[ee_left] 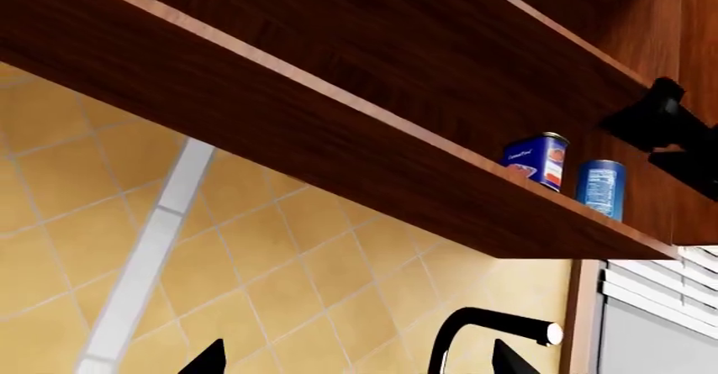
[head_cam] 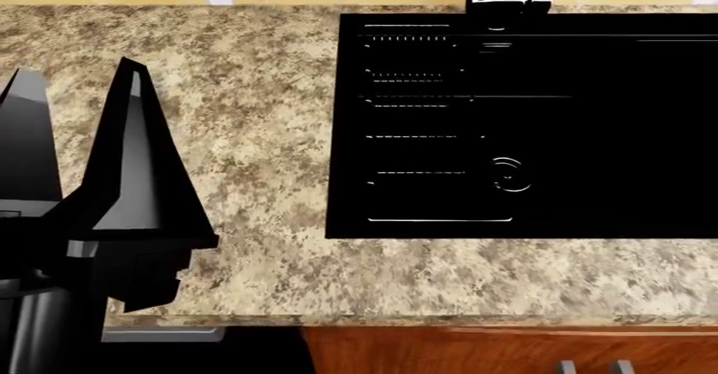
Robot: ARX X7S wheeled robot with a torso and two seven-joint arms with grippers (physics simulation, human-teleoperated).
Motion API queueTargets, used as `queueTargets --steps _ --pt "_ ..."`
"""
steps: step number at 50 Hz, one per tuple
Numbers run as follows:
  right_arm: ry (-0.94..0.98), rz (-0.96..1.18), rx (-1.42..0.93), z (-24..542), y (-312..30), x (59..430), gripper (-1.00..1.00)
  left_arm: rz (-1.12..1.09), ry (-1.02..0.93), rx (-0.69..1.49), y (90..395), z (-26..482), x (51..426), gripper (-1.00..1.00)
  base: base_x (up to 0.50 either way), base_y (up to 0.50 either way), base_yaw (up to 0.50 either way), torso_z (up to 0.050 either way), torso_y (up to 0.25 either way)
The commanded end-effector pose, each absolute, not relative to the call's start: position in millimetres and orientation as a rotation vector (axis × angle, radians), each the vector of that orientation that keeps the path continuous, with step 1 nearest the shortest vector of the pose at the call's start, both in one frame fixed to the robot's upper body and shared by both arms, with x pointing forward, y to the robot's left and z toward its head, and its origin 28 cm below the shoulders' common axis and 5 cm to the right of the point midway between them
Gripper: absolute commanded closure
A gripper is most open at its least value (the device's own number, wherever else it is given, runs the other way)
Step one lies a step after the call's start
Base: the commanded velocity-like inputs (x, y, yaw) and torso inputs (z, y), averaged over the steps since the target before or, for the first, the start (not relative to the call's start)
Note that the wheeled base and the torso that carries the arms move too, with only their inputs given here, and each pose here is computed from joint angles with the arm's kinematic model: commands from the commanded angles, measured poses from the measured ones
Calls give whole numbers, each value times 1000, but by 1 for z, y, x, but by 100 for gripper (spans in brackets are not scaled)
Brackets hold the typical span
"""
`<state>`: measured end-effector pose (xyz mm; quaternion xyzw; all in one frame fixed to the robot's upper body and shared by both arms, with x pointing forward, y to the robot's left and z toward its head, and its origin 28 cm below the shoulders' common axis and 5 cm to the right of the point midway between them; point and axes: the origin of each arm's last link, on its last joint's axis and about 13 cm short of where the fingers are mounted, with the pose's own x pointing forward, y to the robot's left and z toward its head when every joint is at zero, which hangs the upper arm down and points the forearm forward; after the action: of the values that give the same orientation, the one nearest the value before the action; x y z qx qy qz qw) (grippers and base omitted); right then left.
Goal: Pick the cans from the counter and place them in their designated side in the cabinet.
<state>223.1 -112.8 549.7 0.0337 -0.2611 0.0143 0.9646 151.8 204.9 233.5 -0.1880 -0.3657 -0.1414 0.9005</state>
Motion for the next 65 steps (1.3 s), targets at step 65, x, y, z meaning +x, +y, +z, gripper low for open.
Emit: queueTargets --steps 65 --pt "-704 -35 -16 551 -114 226 -100 -315 -674 -388 197 220 163 -100 -20 0 0 0 0"
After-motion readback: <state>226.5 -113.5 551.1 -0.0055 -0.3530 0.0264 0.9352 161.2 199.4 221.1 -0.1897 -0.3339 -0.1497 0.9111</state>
